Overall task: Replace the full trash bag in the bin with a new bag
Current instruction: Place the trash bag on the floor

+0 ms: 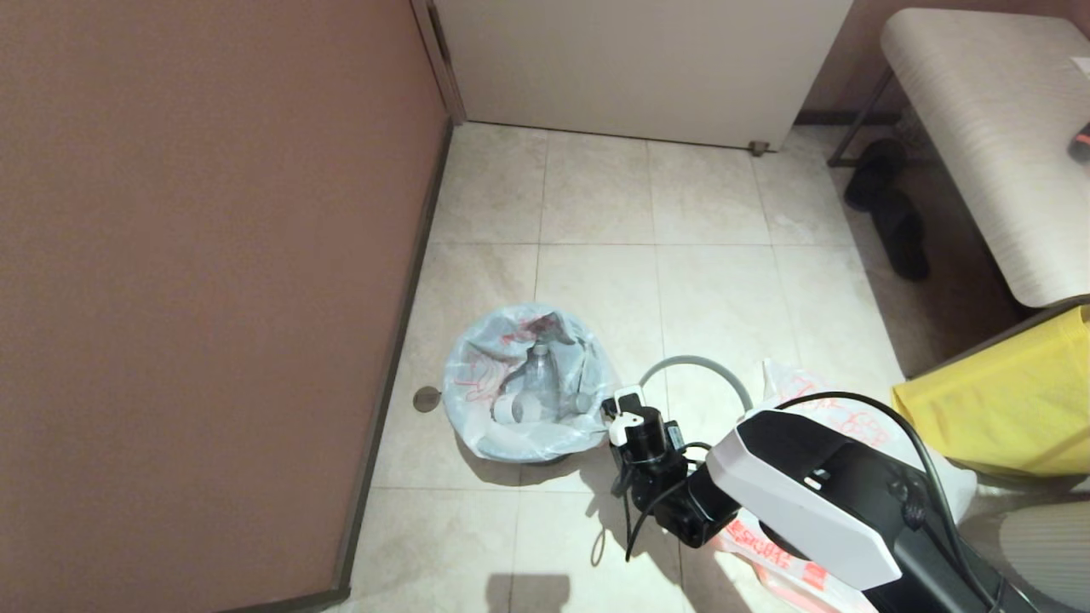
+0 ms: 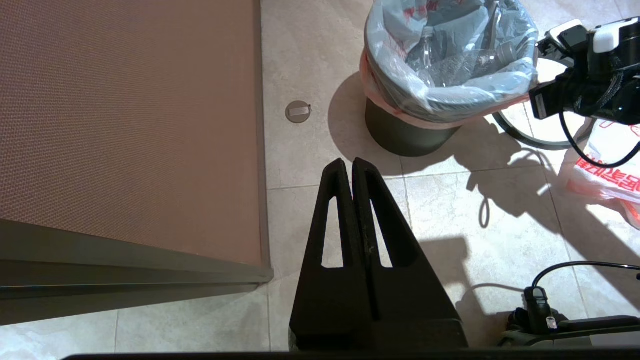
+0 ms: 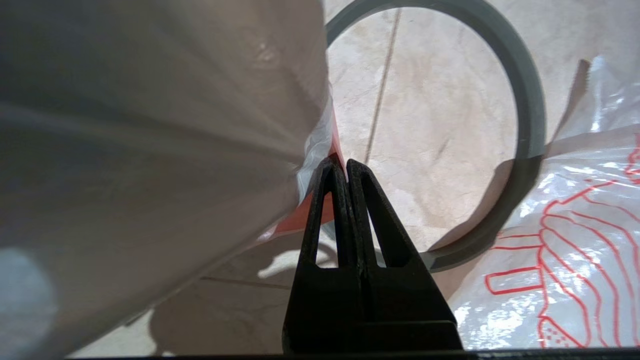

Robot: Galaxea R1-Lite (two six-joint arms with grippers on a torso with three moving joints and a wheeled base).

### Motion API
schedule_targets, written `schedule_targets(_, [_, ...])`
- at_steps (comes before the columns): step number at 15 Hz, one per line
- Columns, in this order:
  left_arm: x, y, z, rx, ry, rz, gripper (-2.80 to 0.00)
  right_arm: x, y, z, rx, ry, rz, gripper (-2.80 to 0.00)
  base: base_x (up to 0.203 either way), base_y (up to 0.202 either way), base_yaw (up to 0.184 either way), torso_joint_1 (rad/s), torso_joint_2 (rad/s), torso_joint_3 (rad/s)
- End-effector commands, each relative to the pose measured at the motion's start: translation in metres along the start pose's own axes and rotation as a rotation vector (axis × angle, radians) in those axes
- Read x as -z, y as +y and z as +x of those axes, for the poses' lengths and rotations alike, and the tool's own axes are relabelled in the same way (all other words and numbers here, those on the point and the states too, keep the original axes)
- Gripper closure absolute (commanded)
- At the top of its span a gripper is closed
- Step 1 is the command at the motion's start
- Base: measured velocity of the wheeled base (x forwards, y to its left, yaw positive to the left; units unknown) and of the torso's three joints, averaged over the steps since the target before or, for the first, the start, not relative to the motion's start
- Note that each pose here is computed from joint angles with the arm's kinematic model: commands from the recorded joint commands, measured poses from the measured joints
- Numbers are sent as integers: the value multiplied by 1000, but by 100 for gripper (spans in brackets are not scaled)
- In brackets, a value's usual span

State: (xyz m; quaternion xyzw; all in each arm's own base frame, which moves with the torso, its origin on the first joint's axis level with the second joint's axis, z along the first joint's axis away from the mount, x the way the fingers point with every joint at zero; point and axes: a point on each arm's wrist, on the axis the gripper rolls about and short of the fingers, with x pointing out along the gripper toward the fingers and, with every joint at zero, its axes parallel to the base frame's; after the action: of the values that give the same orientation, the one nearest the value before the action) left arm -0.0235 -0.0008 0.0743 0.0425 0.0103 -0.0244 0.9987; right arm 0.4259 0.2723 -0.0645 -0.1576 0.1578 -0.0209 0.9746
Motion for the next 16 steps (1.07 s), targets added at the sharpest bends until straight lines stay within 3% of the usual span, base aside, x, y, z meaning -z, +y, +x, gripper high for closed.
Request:
schedule_targets(1, [0,0,0,1,2,0,0,-7,-6,2,46,-22,-9,0,0,0,0,0,0,0])
schedule_targets(3, [0,0,0,1,1,1,0,-18,-13,3,118,-84,-41,0,0,0,0,0,0,0])
schedule_targets(7, [0,0,0,1,2,0,0,-63,-39,-9,194,-183,5,0,0,0,0,0,0,0])
schedule_targets(12, [0,0,0,0,2,0,0,-115,-81,-47,209,-233,35,0,0,0,0,0,0,0])
schedule_targets(16, [0,0,0,1,1,0,0,-152,-100,-84,191,-298,76,0,0,0,0,0,0,0])
